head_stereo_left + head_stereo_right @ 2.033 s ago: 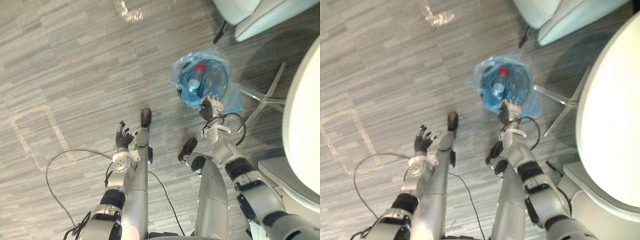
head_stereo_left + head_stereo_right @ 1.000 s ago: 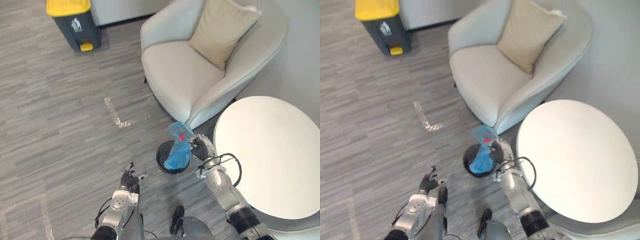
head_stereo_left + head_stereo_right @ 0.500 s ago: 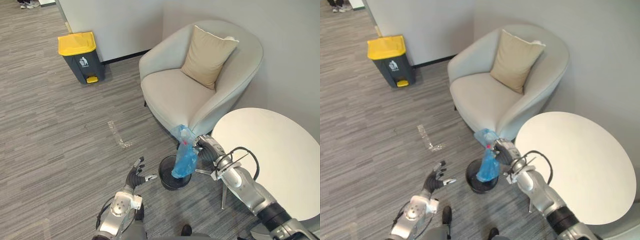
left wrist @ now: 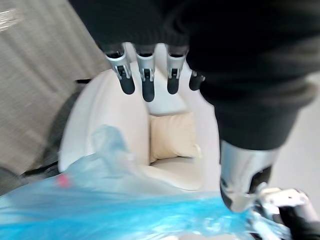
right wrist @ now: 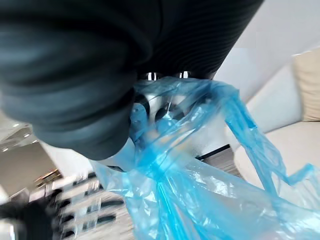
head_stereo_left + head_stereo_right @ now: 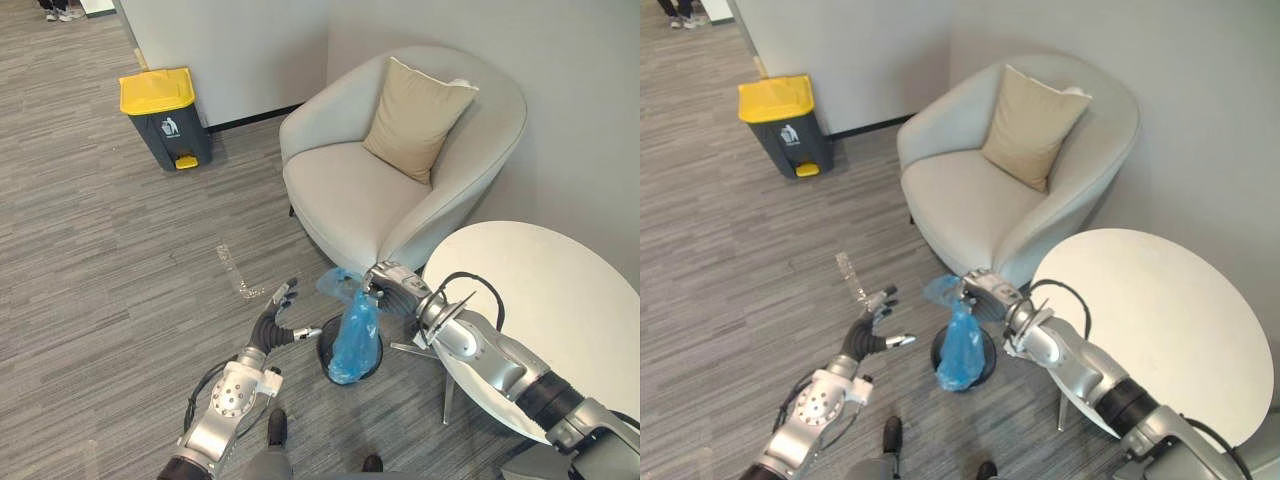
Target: Gather rubbish on tea table into small bin, then transfer packed bag to large trash can.
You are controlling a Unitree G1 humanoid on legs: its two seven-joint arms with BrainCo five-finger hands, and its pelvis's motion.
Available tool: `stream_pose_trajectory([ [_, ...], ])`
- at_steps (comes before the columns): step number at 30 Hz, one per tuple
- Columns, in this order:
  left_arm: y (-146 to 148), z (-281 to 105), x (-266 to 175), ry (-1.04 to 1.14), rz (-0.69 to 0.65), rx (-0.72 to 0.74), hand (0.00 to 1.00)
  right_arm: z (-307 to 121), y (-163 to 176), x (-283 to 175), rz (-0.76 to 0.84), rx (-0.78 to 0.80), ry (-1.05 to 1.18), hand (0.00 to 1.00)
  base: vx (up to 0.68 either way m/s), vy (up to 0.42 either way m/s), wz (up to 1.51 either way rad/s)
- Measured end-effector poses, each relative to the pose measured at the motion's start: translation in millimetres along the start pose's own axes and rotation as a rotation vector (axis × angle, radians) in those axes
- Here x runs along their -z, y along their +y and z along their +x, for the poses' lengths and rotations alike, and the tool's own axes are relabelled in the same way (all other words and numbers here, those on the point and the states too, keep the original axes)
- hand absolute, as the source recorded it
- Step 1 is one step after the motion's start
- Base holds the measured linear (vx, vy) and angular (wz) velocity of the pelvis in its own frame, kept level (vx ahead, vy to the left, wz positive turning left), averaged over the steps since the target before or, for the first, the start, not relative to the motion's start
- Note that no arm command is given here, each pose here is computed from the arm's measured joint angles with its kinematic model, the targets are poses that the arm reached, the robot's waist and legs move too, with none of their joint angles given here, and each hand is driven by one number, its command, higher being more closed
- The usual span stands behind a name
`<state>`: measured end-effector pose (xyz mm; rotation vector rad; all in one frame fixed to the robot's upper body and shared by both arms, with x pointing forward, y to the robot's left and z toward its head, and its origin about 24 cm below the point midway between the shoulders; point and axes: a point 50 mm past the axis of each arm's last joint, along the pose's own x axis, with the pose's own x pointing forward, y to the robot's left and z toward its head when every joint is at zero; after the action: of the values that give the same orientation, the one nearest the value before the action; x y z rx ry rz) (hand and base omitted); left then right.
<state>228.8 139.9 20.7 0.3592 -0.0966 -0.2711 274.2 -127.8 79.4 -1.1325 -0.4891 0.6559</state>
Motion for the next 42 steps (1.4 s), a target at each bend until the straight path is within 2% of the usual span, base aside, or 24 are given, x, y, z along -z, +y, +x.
stream_pose_trajectory([
  [11,31.5,-2.0,-20.0,-0.148,0.300,0.046,0.00,4.4,1.3,-21.0,-0.129,-0.054,-0.186,1.00,-0.01,-0.005,0.05],
  [18,42.3,-5.5,-18.7,-0.143,0.360,0.067,0.00,11.9,2.6,-35.5,-0.165,-0.081,-0.283,1.00,0.00,0.000,0.00],
  [26,39.8,-5.9,-16.8,-0.137,0.356,0.068,0.00,20.2,5.2,-45.1,-0.162,-0.066,-0.320,1.00,-0.01,-0.004,0.01],
  [42,-16.8,-10.6,16.8,0.046,0.129,0.039,0.00,56.0,14.5,-71.5,-0.022,0.046,-0.308,1.00,-0.01,-0.012,0.06],
])
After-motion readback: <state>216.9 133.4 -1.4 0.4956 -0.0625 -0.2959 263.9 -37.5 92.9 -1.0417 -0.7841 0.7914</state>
